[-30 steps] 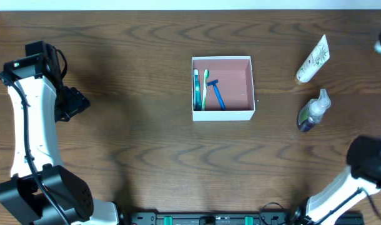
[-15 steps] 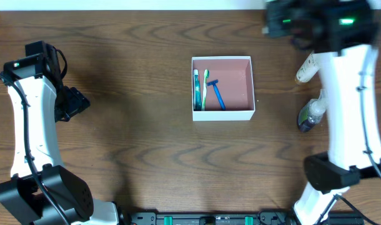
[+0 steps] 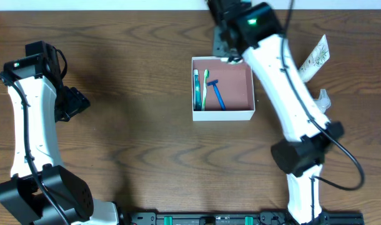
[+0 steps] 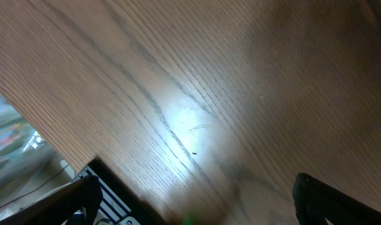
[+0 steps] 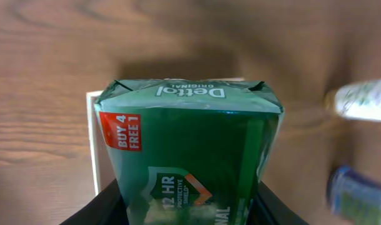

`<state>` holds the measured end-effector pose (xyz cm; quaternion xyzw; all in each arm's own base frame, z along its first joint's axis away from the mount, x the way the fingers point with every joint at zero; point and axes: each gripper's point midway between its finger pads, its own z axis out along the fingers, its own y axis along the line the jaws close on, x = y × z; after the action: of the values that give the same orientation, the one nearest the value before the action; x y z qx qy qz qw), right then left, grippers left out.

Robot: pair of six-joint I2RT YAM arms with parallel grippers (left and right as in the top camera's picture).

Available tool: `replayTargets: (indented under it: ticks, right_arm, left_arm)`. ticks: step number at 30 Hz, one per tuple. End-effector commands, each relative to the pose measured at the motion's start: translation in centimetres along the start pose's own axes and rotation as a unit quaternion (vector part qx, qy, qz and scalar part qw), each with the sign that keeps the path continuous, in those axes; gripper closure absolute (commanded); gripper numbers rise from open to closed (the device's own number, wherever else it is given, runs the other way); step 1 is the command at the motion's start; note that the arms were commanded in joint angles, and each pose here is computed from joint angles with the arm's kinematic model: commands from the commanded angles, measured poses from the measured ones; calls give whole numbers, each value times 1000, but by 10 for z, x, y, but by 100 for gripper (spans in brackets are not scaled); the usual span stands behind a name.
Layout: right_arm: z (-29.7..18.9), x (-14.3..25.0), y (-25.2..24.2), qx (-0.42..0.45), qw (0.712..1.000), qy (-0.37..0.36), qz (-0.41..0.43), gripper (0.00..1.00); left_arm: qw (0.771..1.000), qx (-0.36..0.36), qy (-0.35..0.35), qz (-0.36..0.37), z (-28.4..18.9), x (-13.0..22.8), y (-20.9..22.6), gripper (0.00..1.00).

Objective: Pack container
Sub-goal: 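Lift the soap box and carry it into the pink box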

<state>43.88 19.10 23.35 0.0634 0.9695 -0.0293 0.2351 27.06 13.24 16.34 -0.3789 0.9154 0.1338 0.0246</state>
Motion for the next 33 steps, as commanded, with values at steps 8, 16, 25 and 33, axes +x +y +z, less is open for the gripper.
replayTargets:
  ticks: [8, 16, 25, 33]
  right_arm:
    - [47, 39, -11, 83, 993, 81, 32, 77]
    - [58, 43, -14, 88, 992, 93, 15, 76]
    - [92, 60, -11, 68, 988, 128, -49, 75]
    - [118, 61, -11, 7, 986, 157, -49, 75]
  left_arm:
    - [1000, -8, 2, 5, 2, -1, 3, 2]
    - [1000, -8, 2, 5, 2, -1, 3, 2]
    - [1000, -8, 2, 5, 2, -1, 3, 2]
    - [1000, -8, 2, 5, 2, -1, 3, 2]
